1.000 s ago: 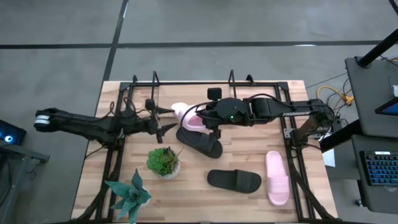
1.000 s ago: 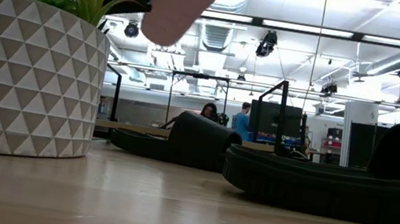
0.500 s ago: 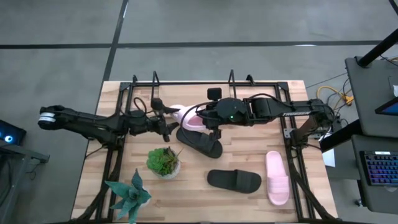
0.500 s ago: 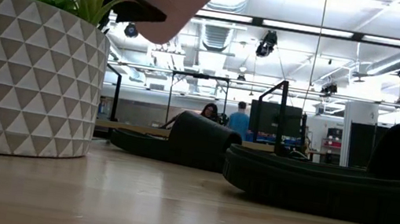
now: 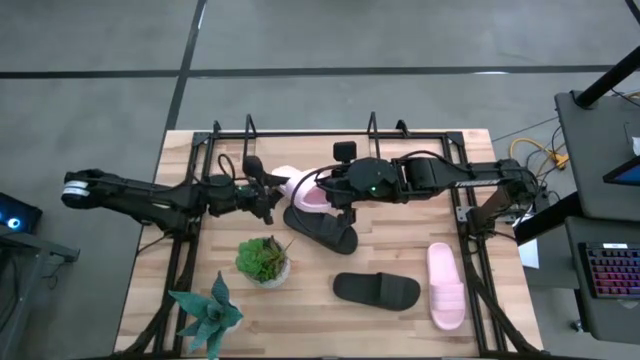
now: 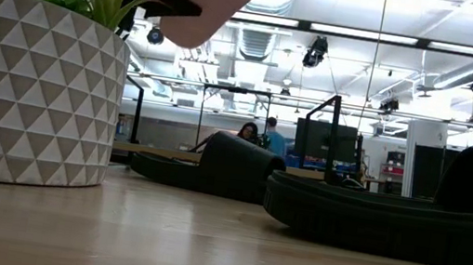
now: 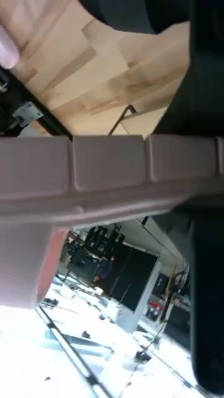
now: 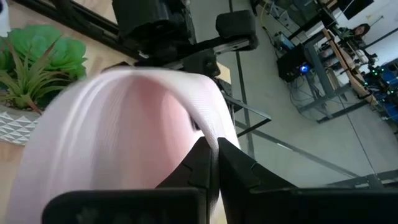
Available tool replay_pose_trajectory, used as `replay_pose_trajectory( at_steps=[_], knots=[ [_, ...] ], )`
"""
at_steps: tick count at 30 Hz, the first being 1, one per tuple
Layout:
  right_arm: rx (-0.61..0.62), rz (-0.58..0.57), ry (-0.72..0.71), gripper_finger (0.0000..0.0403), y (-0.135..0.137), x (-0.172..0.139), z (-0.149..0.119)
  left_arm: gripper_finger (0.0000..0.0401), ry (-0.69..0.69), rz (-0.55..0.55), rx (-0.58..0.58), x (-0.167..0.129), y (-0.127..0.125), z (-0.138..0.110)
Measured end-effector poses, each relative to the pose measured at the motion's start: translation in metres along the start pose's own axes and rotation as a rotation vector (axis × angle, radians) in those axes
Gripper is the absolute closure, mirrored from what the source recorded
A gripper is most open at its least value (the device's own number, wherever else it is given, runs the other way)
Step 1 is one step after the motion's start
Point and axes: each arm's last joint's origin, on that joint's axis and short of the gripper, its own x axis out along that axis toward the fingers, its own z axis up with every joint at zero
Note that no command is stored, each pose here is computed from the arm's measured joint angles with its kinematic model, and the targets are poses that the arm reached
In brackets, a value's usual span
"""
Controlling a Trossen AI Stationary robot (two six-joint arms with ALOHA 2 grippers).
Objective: Pick and place slides into the shelf
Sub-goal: Put the top pink slide on the shelf
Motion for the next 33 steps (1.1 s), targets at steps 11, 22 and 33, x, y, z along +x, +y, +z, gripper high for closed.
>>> replay_pose_trajectory(
  at_steps=[11,22,33],
  knots=[
    [-0.045,-0.003,0.000,0.0349,-0.001,-0.002,0.000,0.0357,0.005,0.003,0.080,-0.003,0.000,-0.002],
    [-0.145,-0.252,-0.006,0.0251,-0.027,-0.040,0.027,0.0357,0.039,-0.004,0.109,-0.015,0.005,-0.006],
    [-0.186,-0.012,-0.047,0.0221,0.001,-0.080,0.042,0.0357,0.041,0.047,0.096,-0.031,0.020,-0.009]
  ],
)
